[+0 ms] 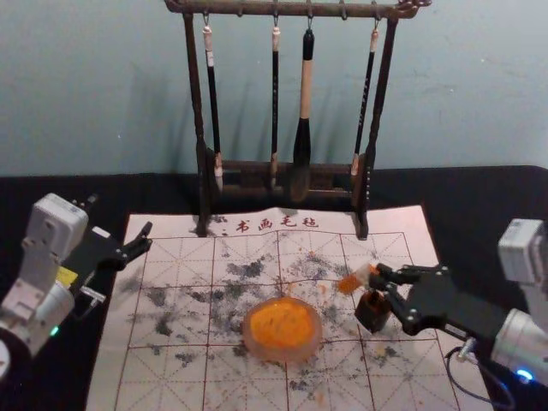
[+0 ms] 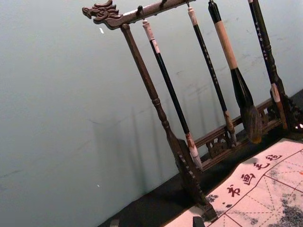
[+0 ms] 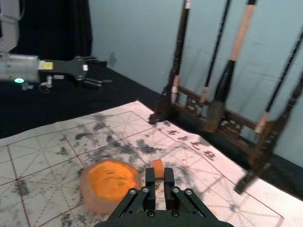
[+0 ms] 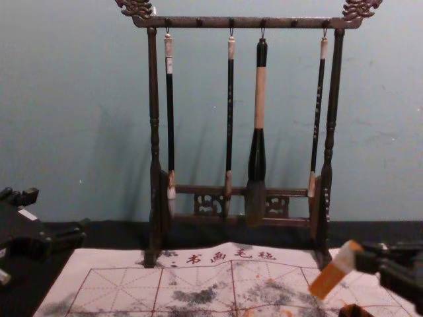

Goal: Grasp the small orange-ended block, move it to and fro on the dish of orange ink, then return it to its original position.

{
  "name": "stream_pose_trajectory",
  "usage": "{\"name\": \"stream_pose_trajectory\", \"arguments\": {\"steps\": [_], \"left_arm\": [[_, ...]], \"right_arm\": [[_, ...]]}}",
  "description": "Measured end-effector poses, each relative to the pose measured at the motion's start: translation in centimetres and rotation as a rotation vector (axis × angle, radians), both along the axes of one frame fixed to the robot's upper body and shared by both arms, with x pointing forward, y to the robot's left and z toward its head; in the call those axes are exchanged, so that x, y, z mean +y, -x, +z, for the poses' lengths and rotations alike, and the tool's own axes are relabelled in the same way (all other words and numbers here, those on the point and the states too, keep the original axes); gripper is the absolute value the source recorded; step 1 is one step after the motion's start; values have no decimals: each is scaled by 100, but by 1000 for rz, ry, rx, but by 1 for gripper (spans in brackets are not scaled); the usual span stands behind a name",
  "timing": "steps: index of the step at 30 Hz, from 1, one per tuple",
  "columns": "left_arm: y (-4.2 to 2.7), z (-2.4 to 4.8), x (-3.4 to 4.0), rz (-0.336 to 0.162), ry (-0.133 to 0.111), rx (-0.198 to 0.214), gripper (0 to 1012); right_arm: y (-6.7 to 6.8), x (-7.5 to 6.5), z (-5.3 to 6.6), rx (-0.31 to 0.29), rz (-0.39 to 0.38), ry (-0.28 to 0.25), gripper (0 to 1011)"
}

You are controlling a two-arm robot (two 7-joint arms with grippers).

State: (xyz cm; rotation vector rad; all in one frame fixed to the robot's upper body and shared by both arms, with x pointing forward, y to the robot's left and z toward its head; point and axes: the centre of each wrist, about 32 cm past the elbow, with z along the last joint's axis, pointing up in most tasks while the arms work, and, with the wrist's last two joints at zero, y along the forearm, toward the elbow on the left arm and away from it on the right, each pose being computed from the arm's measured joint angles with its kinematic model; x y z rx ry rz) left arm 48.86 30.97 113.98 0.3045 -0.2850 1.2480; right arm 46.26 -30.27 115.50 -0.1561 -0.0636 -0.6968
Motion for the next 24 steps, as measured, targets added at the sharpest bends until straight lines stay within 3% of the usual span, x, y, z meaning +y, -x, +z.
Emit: {"name": "stream_pose_trajectory", "arguments": {"steps": [14, 24], "left_arm": [[0, 0, 0, 0, 0, 0, 1001], [0, 0, 0, 0, 0, 0, 1001]], "right_arm": [[-234, 247, 99, -5, 122, 69, 81], [-312, 370, 135, 38, 188, 132, 81]]}}
